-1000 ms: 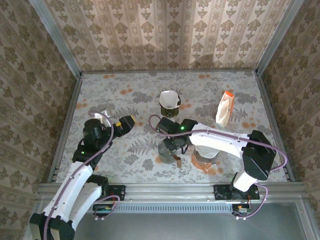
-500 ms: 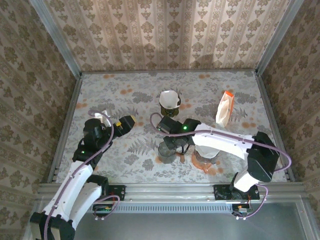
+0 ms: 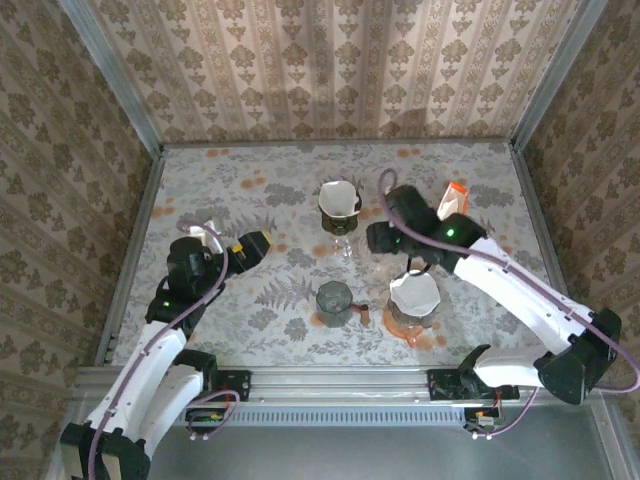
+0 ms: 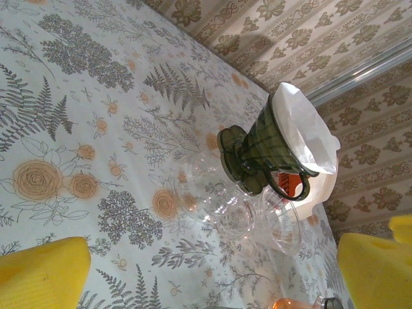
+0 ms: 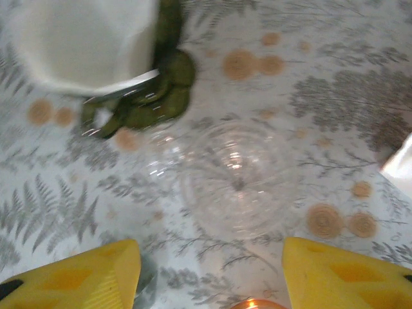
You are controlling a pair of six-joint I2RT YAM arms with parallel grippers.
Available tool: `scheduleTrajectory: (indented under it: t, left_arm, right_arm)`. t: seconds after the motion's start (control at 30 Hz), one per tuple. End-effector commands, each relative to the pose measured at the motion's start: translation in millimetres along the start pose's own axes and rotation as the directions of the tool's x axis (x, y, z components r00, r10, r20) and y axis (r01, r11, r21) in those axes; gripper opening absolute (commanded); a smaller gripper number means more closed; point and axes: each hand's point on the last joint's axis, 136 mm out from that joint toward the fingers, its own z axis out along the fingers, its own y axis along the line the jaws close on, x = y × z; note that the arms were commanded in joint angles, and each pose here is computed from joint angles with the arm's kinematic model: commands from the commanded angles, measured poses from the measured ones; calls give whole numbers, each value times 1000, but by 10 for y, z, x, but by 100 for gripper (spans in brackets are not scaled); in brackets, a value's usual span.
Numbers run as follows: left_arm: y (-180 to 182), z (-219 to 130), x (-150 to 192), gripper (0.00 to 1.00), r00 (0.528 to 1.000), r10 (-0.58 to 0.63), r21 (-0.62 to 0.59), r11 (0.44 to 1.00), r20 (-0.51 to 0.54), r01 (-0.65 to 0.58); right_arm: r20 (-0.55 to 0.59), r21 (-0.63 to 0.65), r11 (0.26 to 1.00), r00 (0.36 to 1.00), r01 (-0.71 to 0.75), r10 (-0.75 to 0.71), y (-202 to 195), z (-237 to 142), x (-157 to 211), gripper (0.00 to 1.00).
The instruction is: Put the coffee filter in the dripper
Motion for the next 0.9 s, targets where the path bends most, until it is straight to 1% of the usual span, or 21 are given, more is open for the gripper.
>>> scheduleTrajectory:
  t: [0.0, 0.03, 0.07, 0.13, 0.2, 0.27, 0.4, 0.5, 0.6, 0.73, 0.87]
  left_arm:
    - [-6, 17, -17, 100, 1000, 7, 21, 1000, 10, -8]
    - [0, 23, -12, 100, 1000, 5, 21, 1000, 8, -5]
    - [-1, 26, -9, 100, 1000, 5, 22, 1000, 6, -5]
    - [6, 28, -10, 100, 1000, 6, 22, 1000, 6, -6]
    - [17, 32, -4, 100, 1000, 6, 19, 1000, 3, -6]
    - [32, 39, 4, 100, 1000, 4, 17, 1000, -2, -4]
    - [58, 58, 15, 100, 1000, -4, 10, 1000, -12, 4]
    - [70, 62, 13, 100, 1000, -8, 7, 1000, -12, 8]
    - [68, 65, -3, 100, 1000, -9, 6, 1000, -9, 9]
    - [70, 69, -13, 100, 1000, -11, 5, 1000, -7, 11]
    - [91, 80, -4, 100, 1000, -18, 1, 1000, -10, 18]
  right_arm:
    - [-111, -63, 993, 990, -99, 92, -100, 262, 30, 64]
    - [-123, -52, 992, 986, -118, 111, -186, 337, 3, 65]
    - [-166, -35, 990, 978, -134, 127, -265, 505, 30, 65]
    - [-219, -56, 985, 964, -165, 149, -332, 699, 24, 65]
    - [-261, -56, 986, 955, -159, 140, -384, 874, 45, 67]
    - [-310, -29, 988, 941, -155, 138, -480, 1043, 105, 68]
    - [-345, -13, 986, 926, -165, 150, -586, 1265, 155, 67]
    - [-363, -13, 986, 919, -168, 152, -617, 1375, 162, 64]
    - [-376, -10, 986, 914, -168, 152, -646, 1456, 163, 56]
    - [-381, -20, 986, 913, -165, 145, -643, 1504, 152, 37]
    - [-378, -29, 985, 914, -168, 145, -627, 1505, 148, 23]
